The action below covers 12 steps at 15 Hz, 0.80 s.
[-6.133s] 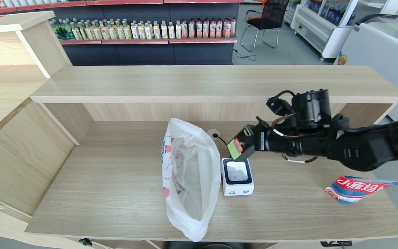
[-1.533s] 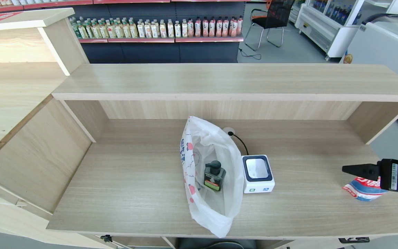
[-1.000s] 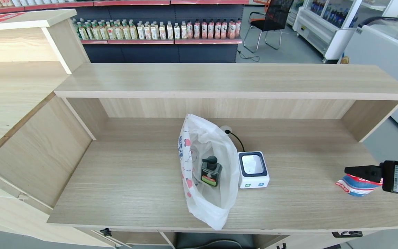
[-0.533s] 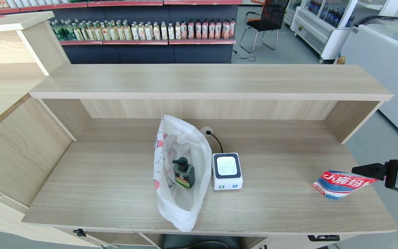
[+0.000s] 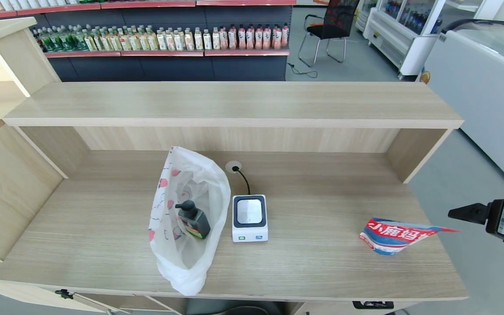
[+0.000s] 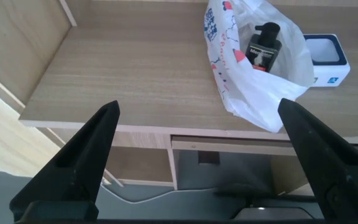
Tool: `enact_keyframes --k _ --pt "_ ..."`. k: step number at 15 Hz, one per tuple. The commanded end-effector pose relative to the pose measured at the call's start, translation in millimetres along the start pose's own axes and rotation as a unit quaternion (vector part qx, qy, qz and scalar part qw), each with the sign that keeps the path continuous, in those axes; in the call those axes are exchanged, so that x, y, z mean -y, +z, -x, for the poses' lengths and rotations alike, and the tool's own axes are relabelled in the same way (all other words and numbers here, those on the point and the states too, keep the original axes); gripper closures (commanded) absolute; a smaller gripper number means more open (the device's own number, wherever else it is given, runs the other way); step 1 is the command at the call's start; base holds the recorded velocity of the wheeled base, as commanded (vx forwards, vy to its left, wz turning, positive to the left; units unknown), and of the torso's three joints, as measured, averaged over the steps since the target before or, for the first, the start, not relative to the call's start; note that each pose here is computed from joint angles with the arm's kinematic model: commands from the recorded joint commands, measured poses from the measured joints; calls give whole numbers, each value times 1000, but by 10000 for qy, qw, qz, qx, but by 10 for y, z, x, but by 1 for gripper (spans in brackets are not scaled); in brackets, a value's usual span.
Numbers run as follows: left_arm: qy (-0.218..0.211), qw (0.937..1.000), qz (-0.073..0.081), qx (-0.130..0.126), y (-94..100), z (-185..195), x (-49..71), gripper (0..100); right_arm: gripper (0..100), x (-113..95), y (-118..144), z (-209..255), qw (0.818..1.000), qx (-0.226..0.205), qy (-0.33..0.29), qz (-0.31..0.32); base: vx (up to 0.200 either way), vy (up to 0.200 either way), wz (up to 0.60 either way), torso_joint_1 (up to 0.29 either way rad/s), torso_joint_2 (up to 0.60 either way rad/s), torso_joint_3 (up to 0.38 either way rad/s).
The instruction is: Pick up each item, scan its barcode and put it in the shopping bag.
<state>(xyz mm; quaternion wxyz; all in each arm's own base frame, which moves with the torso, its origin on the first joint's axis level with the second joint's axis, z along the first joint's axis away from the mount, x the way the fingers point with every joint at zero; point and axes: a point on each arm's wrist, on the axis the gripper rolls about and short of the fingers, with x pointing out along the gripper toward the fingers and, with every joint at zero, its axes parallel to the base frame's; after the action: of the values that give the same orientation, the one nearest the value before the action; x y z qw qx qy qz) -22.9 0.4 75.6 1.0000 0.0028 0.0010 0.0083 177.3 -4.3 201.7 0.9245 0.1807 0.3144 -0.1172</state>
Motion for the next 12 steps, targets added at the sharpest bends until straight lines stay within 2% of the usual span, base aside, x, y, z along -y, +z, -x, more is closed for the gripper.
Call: enact_keyframes --k 1,5,6,8,11,12 --pt "1 10000 -3 2 0 0 0 0 0 -18 29 -52 9999 -60 -27 -137 0 -200 0 7 2 7" --pt "1 10000 -11 2 0 0 0 0 0 -24 -8 -164 9981 -345 -138 -500 0 -200 0 4 2 4" --pt "1 10000 -3 2 0 0 0 0 0 -45 -22 -230 9969 -472 -155 -603 0 0 0 0 0 0" --pt "1 10000 -3 2 0 0 0 0 0 -204 -45 -346 9932 -707 -30 -927 0 0 0 0 0 0" --pt "1 10000 -3 2 0 0 0 0 0 -464 63 -278 9859 -731 299 -1473 0 0 0 0 0 0" --pt "1 10000 -3 2 0 0 0 0 0 -613 150 -176 9812 -721 527 -1713 0 0 0 0 0 0"
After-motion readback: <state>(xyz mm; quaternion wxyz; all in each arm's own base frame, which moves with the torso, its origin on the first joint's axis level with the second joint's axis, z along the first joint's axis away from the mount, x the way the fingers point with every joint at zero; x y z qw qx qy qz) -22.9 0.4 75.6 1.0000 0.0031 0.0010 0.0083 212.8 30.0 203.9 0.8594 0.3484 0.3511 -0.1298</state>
